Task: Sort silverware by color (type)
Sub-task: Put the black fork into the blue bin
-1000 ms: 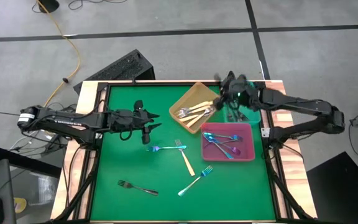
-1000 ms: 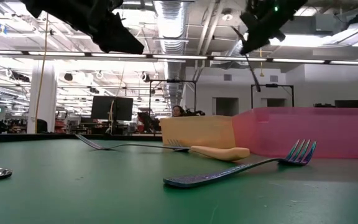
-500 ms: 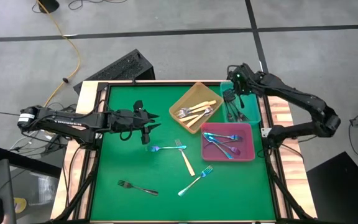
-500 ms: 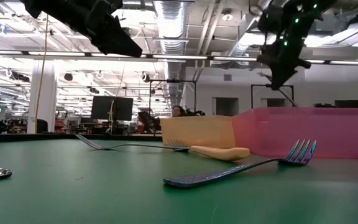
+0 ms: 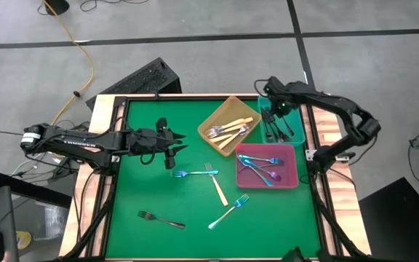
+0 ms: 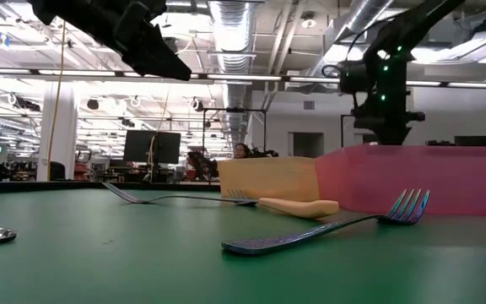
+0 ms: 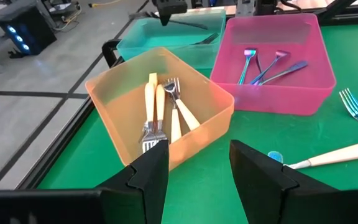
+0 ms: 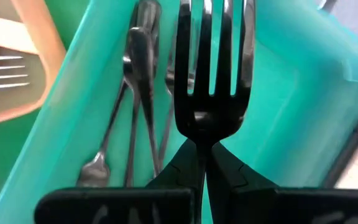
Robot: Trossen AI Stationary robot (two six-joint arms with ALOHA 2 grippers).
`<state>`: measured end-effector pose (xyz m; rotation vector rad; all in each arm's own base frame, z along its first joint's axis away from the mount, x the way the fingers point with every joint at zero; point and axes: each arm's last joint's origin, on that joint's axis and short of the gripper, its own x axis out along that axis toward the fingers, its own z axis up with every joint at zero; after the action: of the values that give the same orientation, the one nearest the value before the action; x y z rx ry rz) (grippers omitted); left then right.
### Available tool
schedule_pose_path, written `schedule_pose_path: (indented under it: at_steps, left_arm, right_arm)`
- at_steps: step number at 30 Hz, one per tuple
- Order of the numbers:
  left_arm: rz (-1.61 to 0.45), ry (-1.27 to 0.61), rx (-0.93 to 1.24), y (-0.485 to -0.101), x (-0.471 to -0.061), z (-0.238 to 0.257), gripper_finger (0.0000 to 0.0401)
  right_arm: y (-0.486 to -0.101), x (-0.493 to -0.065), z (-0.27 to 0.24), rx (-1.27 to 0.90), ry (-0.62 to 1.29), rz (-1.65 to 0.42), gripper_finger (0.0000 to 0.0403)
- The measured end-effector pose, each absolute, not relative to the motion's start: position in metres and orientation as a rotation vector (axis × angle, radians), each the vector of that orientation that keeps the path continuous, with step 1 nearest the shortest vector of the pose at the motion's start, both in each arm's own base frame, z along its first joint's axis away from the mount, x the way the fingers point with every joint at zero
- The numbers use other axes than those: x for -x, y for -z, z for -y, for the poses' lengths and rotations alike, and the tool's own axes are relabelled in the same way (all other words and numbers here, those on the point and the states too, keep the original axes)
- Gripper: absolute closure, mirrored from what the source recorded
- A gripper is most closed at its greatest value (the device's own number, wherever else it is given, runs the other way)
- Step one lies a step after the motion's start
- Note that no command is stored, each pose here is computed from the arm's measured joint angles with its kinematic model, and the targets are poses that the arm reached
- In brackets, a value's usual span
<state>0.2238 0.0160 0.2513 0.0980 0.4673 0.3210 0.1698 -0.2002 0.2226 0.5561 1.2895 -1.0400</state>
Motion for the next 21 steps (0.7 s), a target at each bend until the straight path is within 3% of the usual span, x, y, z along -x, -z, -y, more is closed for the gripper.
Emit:
schedule_pose_path:
  at_steps: [21]
  left_arm:
    - [-0.533, -0.317, -0.103, -0.246, -0.221, -0.016, 0.0246]
  right_arm:
    - [-0.172, -0.145, 0.227, -0.688, 0.998, -1.279, 0.0372]
